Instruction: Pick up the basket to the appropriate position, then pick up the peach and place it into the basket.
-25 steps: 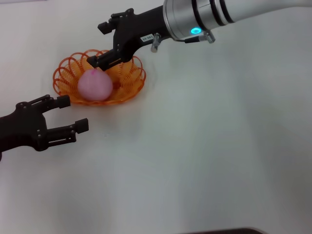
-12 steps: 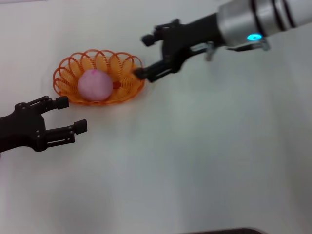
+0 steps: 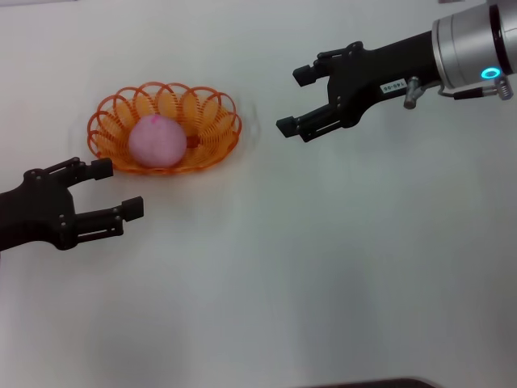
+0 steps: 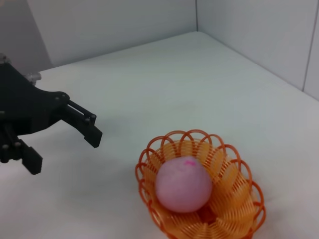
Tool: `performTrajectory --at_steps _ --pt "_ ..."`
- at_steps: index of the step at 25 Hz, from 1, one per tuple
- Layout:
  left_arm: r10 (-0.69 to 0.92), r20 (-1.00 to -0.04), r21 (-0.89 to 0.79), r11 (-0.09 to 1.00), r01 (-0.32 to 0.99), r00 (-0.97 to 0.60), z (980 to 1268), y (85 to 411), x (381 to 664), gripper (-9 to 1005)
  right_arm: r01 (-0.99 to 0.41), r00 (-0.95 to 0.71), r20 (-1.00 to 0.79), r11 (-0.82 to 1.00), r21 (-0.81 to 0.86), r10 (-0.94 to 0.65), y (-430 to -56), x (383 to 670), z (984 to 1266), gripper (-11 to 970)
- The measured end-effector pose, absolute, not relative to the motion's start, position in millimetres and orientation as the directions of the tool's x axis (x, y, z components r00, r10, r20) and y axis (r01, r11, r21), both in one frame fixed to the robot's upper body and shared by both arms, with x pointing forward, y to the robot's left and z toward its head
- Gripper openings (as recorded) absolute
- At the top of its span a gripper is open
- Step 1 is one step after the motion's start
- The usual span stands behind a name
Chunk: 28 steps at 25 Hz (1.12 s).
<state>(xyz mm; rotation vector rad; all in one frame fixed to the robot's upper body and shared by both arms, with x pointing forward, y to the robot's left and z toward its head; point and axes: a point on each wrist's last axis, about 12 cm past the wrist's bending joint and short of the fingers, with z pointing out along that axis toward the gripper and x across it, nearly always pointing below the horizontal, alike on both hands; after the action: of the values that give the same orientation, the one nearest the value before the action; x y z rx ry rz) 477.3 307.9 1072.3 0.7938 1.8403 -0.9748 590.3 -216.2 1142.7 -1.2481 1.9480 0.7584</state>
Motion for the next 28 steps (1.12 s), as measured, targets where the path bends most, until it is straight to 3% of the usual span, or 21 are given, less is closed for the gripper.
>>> performTrajectory --at_steps 6,16,21,28 --pt "0.123 -0.905 -0.301 0.491 0.818 -0.407 1072.3 308.4 477.3 887 -0.924 -0.273 -0.832 0.373 0.087 -0.482 -219.7 586.2 1133.6 947" --pt "0.117 -0.907 -0.294 0.514 0.806 -0.406 1071.1 309.8 479.4 887 -0.909 -0.232 -0.931 0.403 0.105 -0.281 -241.8 559.9 1093.8 947" --pt "0.117 -0.906 -0.291 0.525 0.800 -0.407 1070.0 310.0 480.2 887 -0.907 -0.226 -0.938 0.409 0.103 -0.264 -247.5 545.9 1072.8 947" --pt "0.117 -0.904 -0.293 0.529 0.796 -0.411 1069.2 311.3 479.0 887 -0.914 -0.229 -0.939 0.388 0.117 -0.257 -246.3 540.8 1069.7 946"
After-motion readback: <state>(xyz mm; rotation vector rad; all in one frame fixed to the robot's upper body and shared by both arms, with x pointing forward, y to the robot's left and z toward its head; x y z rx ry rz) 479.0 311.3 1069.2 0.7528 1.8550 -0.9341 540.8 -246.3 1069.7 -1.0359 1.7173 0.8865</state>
